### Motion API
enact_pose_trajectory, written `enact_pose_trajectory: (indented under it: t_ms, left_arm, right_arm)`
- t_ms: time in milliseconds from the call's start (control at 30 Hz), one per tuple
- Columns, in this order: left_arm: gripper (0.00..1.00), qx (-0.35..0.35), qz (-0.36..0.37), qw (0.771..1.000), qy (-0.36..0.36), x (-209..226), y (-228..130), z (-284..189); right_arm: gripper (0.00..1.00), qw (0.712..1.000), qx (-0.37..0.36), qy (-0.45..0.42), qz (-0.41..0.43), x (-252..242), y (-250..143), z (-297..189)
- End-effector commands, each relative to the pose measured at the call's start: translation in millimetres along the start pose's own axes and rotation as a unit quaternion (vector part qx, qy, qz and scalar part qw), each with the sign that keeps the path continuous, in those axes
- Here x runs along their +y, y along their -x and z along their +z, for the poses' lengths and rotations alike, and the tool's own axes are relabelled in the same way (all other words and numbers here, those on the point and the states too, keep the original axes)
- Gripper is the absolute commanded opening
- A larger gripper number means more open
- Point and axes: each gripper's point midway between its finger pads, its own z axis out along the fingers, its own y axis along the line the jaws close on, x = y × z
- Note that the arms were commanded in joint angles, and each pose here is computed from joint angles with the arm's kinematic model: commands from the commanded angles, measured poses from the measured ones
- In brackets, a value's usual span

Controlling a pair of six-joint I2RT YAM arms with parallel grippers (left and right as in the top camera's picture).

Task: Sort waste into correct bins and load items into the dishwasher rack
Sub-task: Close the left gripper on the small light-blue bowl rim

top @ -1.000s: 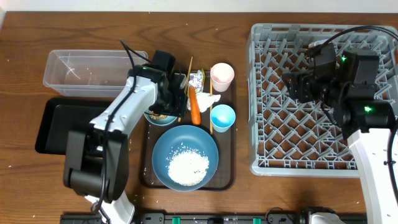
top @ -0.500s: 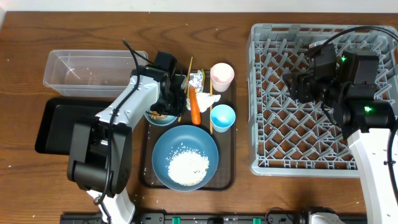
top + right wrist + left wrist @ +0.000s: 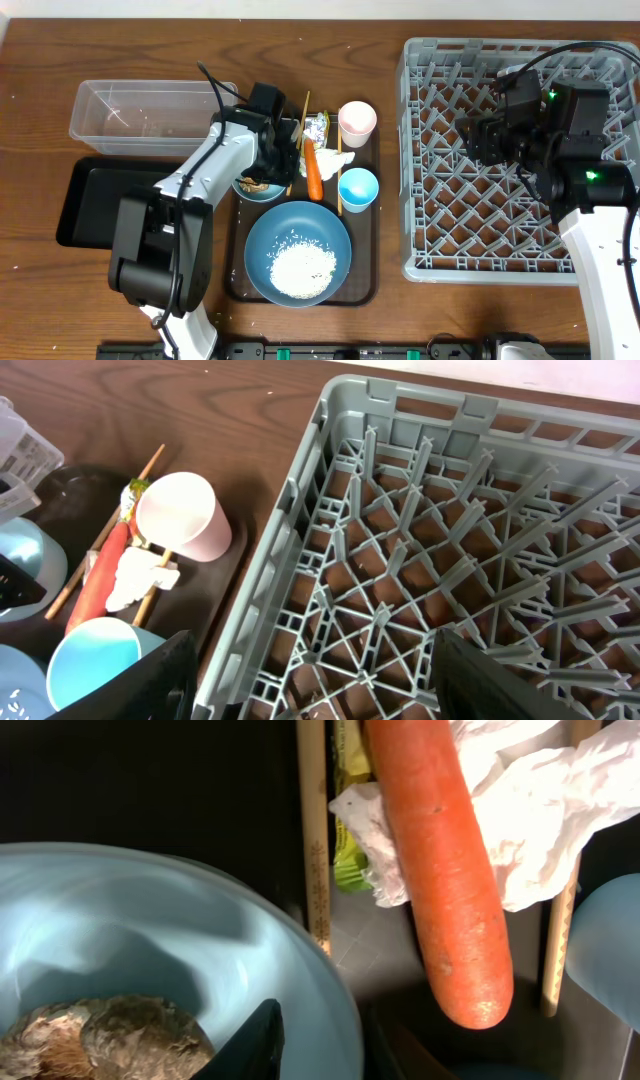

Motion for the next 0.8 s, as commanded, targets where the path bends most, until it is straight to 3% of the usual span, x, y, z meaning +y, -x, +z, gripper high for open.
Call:
enact_pose_trajectory:
  t_ms: [0,133,467,767]
  left_arm:
    - [0.24,0.012,-0.001,1.000,0.014,3.0,-5.2,9.9]
    - [0.07,0.013,0.000,1.000,0.013,1.7,-5.2,11.0]
    - [0.06,0.008,-0.019,1.000,0.012,-0.6,-2.7,3.2]
    - [0.06,-0.037,-0.025,0.999,0.005,-17.2,13.1,-63.1]
  right_arm:
    - [0.68,1.000,-0.008,-0.009,-0.003,-4.7,6.3,-3.8]
    - [0.67,1.000,-0.007,-0.009,-0.003,-4.7,6.2,-3.8]
    - [0.67,1.000,-0.007,-0.015,-0.003,-6.5,6.1,-4.0]
    - [0.68,1.000,-0.008,-0.015,-0.003,-6.6,6.6,-3.9]
